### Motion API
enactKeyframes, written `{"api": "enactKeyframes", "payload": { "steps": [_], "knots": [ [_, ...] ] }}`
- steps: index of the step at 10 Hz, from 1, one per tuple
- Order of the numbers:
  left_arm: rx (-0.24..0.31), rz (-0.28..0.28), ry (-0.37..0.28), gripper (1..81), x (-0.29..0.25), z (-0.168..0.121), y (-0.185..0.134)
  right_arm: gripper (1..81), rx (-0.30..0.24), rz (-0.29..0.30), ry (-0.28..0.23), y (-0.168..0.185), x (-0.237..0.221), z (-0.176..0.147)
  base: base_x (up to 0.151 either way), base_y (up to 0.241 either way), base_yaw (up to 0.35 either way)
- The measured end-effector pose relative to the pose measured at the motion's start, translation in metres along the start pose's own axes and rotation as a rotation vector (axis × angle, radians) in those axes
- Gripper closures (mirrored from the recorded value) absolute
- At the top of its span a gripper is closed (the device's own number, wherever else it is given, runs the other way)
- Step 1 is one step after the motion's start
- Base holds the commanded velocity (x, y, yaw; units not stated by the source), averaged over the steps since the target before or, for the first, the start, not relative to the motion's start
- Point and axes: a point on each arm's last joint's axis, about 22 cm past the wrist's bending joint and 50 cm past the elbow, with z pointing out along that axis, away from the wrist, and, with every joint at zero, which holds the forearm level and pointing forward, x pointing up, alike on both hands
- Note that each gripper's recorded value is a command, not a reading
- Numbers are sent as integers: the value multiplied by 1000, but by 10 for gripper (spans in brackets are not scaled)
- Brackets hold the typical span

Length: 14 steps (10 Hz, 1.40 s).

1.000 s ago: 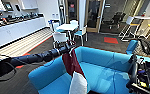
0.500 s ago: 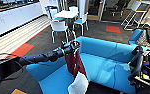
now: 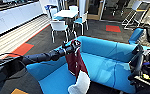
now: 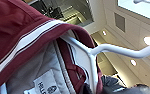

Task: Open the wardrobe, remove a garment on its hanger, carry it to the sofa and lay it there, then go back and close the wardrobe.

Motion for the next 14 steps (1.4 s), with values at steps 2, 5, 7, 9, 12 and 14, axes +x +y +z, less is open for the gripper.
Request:
{"api": "enactKeyframes", "payload": {
  "steps": [2, 5, 7, 9, 12, 14],
  "knots": [
    [42, -1, 42, 811, 12, -11, -29, 10, -1, -1, 0, 0, 0, 0, 0, 0, 0],
    [164, 7, 104, 811, 27, -67, -98, 10, -1, 0, 0, -1, 0, 0, 0, 0, 0],
    [249, 25, 133, 811, 36, -113, -138, 10, 0, 0, 0, -1, 0, 0, 0, 0, 0],
    [347, 39, 145, 811, 30, -157, -185, 10, 0, 1, 0, -2, 0, 1, 0, 0, 0],
    [443, 87, 140, 811, 25, -197, -225, 10, 0, -1, 0, -2, 0, 1, 0, 0, 0],
    [505, 113, 138, 811, 21, -221, -252, 10, -1, 0, 0, -2, 0, 1, 0, 0, 0]
  ]
}}
